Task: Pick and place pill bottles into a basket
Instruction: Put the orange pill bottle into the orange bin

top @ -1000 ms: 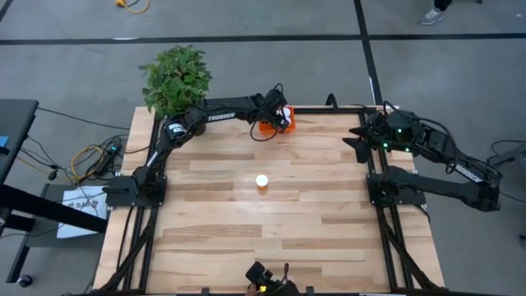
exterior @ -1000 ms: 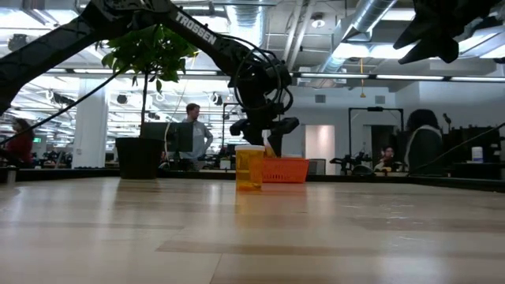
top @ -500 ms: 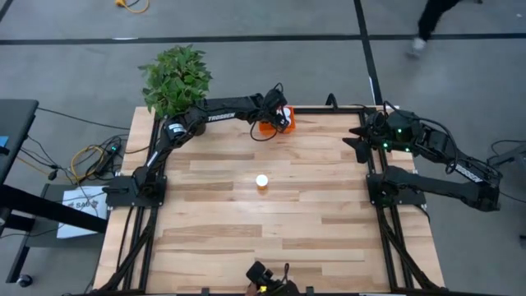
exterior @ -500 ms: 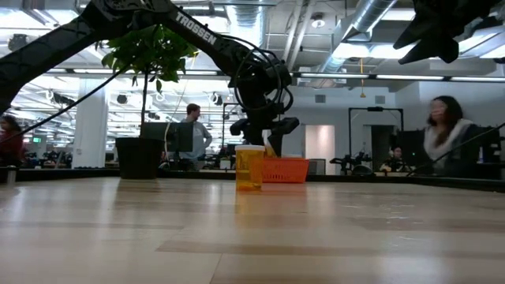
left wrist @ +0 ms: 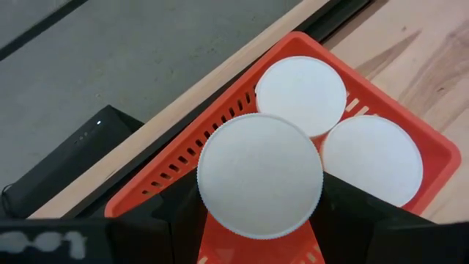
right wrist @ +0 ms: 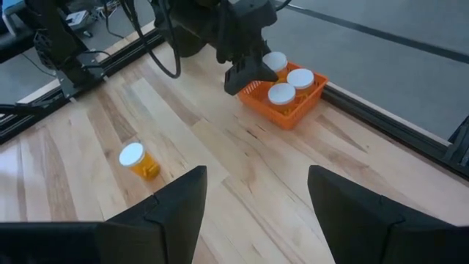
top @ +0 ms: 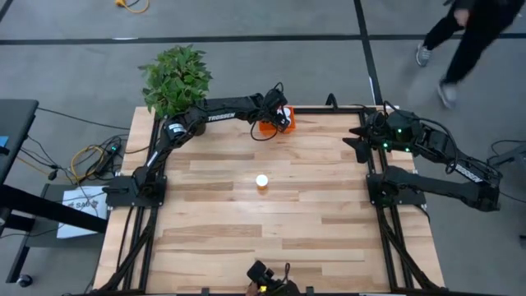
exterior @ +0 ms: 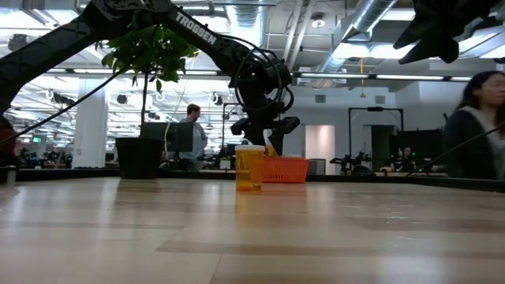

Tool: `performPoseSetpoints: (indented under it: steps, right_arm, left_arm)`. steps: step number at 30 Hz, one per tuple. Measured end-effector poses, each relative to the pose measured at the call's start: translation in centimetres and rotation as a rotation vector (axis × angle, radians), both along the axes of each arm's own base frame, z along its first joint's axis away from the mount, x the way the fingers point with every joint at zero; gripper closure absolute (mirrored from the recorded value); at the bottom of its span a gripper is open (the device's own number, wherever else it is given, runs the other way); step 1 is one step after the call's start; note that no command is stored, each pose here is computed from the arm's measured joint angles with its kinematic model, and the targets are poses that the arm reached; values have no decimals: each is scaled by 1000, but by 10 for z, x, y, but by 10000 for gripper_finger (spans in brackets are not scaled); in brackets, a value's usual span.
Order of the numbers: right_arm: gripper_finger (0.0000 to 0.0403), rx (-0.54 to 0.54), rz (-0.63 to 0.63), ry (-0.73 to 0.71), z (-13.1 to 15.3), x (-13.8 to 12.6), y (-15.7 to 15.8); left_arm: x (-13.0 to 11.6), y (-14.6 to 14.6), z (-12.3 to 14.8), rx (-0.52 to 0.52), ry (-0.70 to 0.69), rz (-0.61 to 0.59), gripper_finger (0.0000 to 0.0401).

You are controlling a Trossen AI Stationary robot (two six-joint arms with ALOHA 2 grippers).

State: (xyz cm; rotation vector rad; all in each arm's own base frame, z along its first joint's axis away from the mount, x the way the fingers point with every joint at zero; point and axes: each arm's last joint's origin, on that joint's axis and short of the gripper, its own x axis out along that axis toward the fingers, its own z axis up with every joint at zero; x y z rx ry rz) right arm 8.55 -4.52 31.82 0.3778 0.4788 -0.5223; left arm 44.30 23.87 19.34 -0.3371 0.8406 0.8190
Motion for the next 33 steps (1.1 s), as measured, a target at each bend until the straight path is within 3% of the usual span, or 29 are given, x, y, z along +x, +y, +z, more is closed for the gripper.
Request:
performPoseSetpoints:
  steps: [19,28,33]
  right_arm:
    - [171,14,-8,-5,0,0,0]
    - [171,15,-8,-2,0,0,0]
    - [171,15,-8,-2,0,0,0]
  left_arm:
    - [3,1,-13,-4,26,-21,204]
    - [2,0,-14,-10,39,-20,146]
    - [2,0,-15,-11,45,-19,140]
